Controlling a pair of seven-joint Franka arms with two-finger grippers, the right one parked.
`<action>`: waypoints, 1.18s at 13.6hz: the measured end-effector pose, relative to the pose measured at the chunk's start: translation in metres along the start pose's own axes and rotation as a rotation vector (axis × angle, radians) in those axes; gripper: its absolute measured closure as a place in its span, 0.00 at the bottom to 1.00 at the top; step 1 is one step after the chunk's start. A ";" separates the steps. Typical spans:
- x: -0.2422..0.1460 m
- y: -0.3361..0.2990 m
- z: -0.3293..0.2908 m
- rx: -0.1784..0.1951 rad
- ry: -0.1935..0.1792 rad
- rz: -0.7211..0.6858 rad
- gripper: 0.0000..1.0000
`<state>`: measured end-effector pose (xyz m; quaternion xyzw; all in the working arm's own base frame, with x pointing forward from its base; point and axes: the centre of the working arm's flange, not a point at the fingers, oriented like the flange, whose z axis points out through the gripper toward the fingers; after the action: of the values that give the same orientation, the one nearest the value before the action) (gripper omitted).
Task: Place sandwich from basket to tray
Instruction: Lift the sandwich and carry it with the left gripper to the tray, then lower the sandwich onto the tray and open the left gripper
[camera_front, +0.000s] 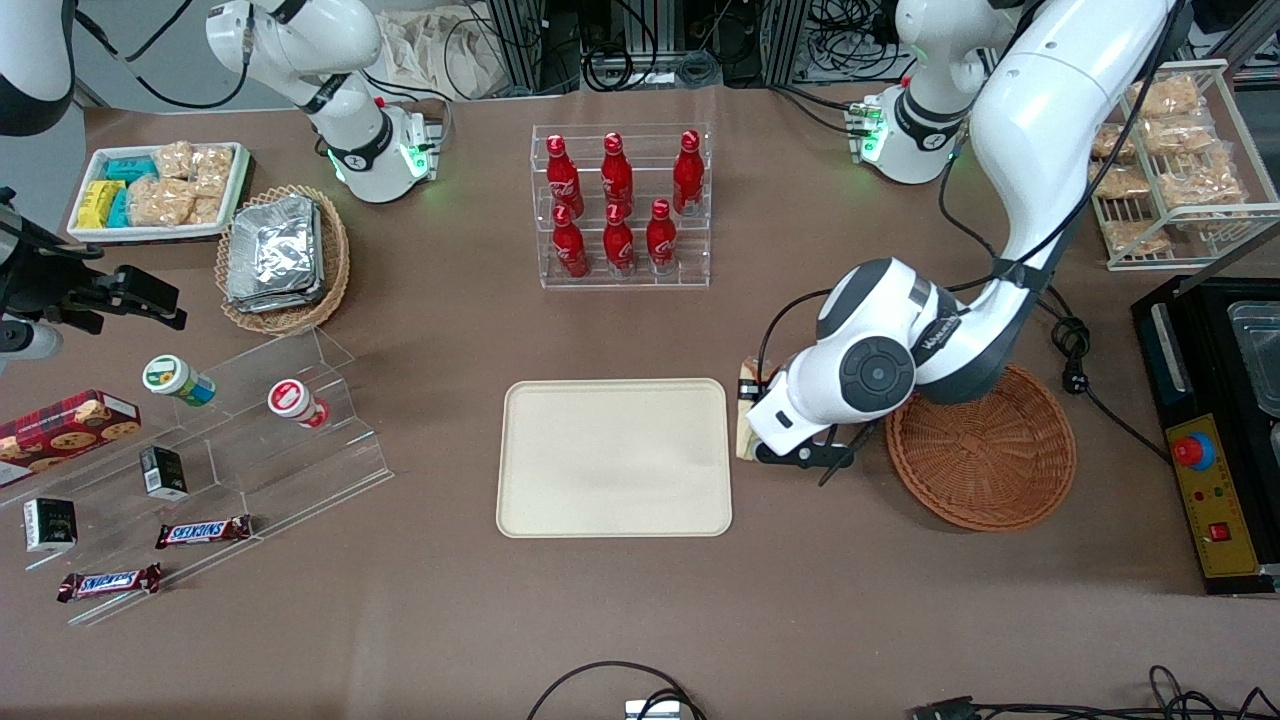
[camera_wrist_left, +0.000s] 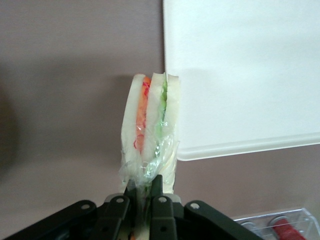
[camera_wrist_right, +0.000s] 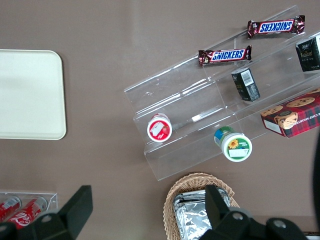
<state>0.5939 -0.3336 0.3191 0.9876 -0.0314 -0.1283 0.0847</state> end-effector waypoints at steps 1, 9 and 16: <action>-0.003 0.011 0.008 -0.007 -0.002 0.007 0.86; -0.010 0.063 0.057 0.063 0.105 0.023 0.86; 0.002 0.063 0.068 0.025 0.167 0.035 0.83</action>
<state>0.5762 -0.4067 0.2652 0.9951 -0.0433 -0.0437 0.0768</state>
